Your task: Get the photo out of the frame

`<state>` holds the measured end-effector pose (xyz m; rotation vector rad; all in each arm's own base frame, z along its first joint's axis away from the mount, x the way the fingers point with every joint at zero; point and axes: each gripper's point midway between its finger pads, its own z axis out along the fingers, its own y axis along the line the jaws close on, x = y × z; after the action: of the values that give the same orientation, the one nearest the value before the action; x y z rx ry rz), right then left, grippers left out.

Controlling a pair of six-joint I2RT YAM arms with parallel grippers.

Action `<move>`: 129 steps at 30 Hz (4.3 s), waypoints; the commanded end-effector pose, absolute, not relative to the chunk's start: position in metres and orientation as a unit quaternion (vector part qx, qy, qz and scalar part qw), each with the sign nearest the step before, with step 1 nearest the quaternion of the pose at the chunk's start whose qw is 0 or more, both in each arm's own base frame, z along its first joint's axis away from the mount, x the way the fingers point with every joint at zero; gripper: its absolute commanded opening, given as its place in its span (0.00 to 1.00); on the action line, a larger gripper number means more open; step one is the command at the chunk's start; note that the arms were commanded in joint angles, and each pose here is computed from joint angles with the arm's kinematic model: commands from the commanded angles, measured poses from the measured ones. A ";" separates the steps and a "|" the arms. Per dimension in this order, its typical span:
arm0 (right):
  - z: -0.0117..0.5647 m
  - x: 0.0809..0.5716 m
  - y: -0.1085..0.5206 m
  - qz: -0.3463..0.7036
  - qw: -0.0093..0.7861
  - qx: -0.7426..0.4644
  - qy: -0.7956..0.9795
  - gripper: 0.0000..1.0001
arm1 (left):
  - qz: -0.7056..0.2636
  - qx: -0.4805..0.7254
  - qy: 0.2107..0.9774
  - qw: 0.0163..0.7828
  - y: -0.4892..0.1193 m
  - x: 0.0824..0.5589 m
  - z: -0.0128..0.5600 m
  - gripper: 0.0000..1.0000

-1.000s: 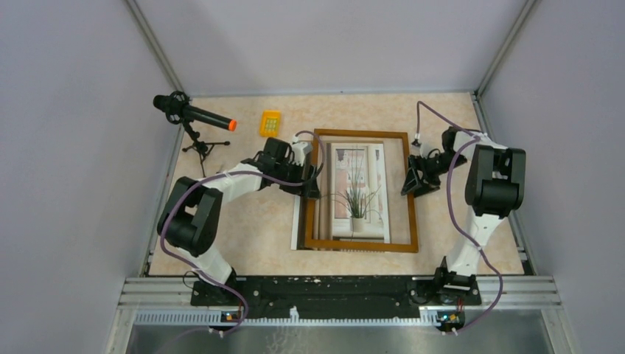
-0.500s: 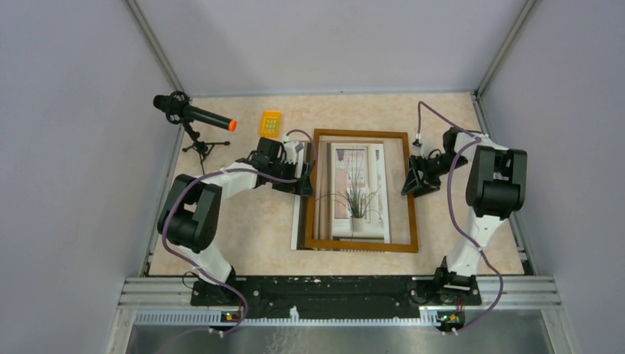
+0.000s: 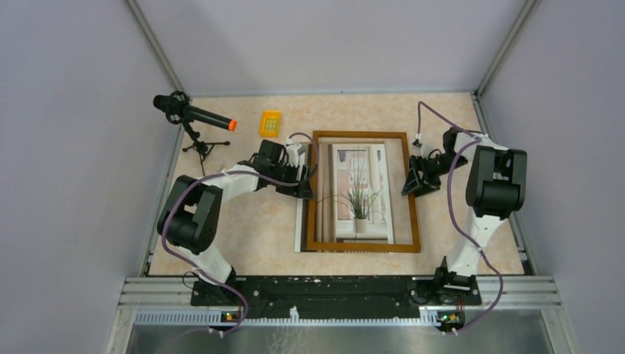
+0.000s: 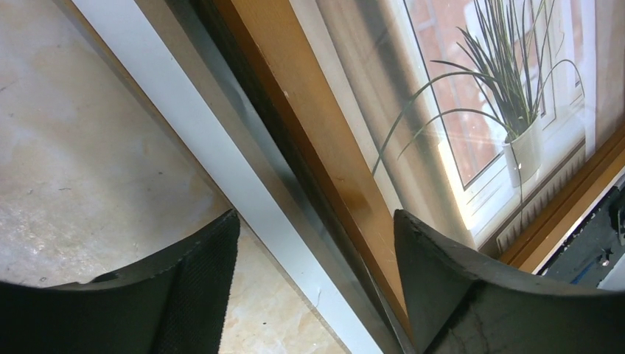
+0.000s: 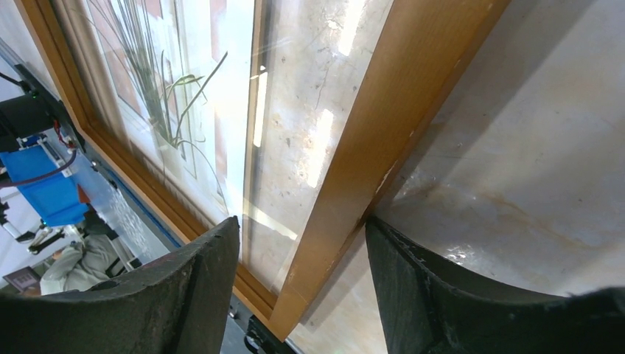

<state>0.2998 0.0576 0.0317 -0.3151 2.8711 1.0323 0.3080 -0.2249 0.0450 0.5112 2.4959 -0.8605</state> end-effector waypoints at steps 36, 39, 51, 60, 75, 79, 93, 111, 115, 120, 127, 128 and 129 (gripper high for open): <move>-0.022 0.318 0.022 0.227 0.067 -0.157 0.959 0.58 | -0.374 0.141 0.897 0.190 -0.223 0.312 0.027 0.19; -0.022 0.318 0.022 0.227 0.066 -0.157 0.959 0.58 | -0.373 0.141 0.897 0.189 -0.223 0.311 0.025 0.19; -0.026 0.314 0.029 0.232 0.058 -0.163 0.957 0.58 | -0.365 0.167 0.895 0.194 -0.229 0.312 0.022 0.24; -0.025 0.315 0.027 0.225 0.060 -0.165 0.959 0.58 | -0.374 0.179 0.891 0.186 -0.233 0.312 0.031 0.00; -0.021 0.321 0.025 0.217 0.067 -0.166 0.959 0.64 | -0.389 0.195 0.863 0.256 -0.223 0.304 0.100 0.00; -0.019 0.318 0.024 0.215 0.068 -0.171 0.959 0.64 | -0.372 0.154 0.877 0.261 -0.204 0.321 0.090 0.00; -0.013 0.316 0.031 0.234 0.073 -0.171 0.954 0.67 | -0.345 0.225 0.851 0.325 -0.212 0.313 0.150 0.00; -0.010 0.313 0.031 0.232 0.074 -0.173 0.954 0.67 | -0.263 0.152 0.929 0.212 -0.190 0.326 0.054 0.57; -0.011 0.313 0.031 0.231 0.074 -0.174 0.954 0.67 | -0.256 0.145 0.934 0.204 -0.186 0.328 0.046 0.52; -0.014 0.309 0.032 0.235 0.068 -0.174 0.954 0.67 | -0.292 0.161 0.919 0.210 -0.200 0.332 0.066 0.05; -0.016 0.300 0.036 0.248 0.061 -0.172 0.951 0.66 | -0.291 0.196 0.894 0.278 -0.200 0.340 0.137 0.00; -0.016 0.299 0.037 0.251 0.061 -0.171 0.951 0.65 | -0.286 0.200 0.891 0.289 -0.198 0.340 0.148 0.00; -0.016 0.298 0.039 0.254 0.061 -0.170 0.950 0.64 | -0.281 0.207 0.887 0.302 -0.196 0.341 0.158 0.00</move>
<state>0.2973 0.0591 0.0304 -0.3762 2.8392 0.9626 0.3258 -0.1941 0.0815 0.4576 2.5682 -0.7749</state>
